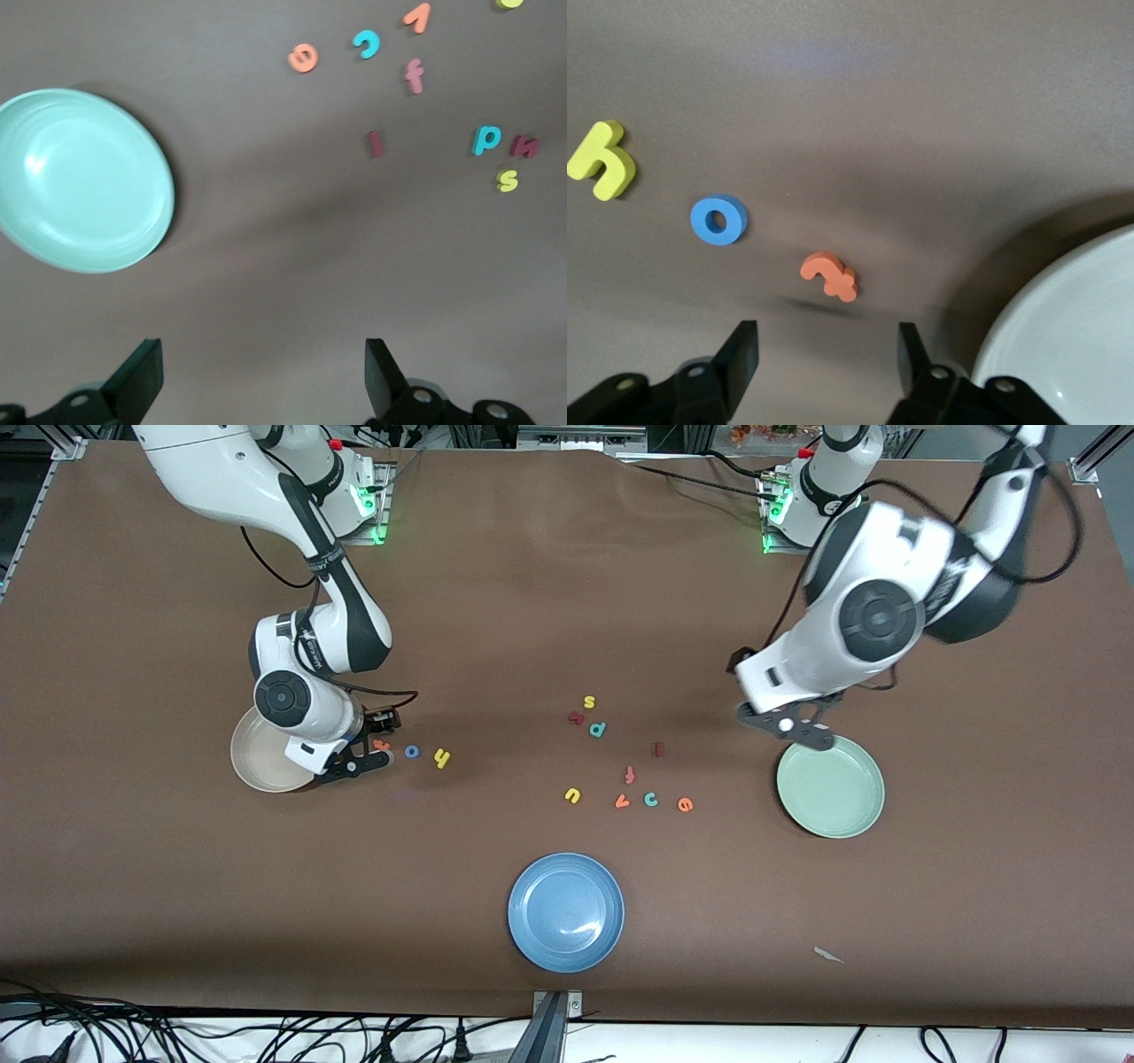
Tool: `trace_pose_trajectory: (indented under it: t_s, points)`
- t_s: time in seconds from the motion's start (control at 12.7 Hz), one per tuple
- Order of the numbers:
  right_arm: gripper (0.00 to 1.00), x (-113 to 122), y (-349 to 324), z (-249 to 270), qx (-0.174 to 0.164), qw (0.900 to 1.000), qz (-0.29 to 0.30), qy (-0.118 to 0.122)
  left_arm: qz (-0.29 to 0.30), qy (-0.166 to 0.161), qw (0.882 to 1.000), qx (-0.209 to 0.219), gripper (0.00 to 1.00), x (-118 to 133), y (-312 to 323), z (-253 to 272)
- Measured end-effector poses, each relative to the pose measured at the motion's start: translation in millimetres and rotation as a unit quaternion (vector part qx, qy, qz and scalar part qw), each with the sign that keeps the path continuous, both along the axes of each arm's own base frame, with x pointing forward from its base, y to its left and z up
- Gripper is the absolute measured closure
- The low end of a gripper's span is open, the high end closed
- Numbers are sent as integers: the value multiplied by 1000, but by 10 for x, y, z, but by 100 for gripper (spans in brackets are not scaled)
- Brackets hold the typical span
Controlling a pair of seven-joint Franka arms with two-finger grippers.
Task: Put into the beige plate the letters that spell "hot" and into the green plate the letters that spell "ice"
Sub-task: 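Grasp the orange letter with the right gripper while the left gripper lowers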
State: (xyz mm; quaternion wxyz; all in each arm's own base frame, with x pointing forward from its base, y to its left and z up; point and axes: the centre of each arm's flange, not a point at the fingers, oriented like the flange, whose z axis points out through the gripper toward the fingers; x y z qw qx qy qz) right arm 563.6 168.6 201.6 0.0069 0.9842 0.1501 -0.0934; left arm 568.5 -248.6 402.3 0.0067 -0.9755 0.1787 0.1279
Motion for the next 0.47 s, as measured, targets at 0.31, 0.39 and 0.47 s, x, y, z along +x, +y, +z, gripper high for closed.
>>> trace_pose_trajectory:
  t_s: [0.31, 0.39, 0.47]
  points:
    - [35, -22, -15, -130, 9, 999, 1, -42, -10, -33, 999, -17, 0, 128, -431, -688]
    - [35, -25, -16, -166, 9, 999, 1, -45, -7, -40, 999, -20, 0, 181, -425, -792]
    - [35, -27, -14, -195, 9, 999, 1, -45, -4, -48, 999, -23, 0, 229, -413, -869]
